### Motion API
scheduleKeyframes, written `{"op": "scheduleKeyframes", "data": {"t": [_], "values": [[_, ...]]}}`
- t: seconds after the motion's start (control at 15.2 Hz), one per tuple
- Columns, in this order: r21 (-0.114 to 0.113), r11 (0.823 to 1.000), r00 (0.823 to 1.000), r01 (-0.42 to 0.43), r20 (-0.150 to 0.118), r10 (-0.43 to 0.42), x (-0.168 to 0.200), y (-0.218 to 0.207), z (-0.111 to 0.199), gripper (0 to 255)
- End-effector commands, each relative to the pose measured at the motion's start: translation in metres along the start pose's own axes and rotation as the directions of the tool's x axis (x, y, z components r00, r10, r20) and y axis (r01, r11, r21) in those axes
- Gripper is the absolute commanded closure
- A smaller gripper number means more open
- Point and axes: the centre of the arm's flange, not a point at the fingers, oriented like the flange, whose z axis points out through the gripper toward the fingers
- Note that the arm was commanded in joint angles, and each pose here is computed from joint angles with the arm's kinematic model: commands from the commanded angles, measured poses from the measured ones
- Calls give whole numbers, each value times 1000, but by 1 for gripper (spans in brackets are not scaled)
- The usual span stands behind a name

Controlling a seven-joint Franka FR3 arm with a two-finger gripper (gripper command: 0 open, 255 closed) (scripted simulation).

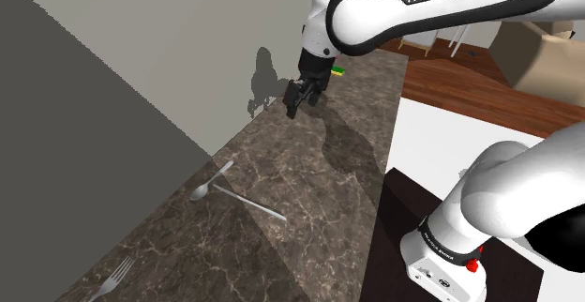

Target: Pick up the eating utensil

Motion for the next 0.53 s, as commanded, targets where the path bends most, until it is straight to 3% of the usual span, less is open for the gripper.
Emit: {"op": "scheduleKeyframes", "data": {"t": [0.0, 0.46], "values": [[-2, 1000, 1000, 14, -4, -14, 16, -13, 19, 0], [-16, 998, 998, 62, -12, -62, 55, -65, 85, 0]]}}
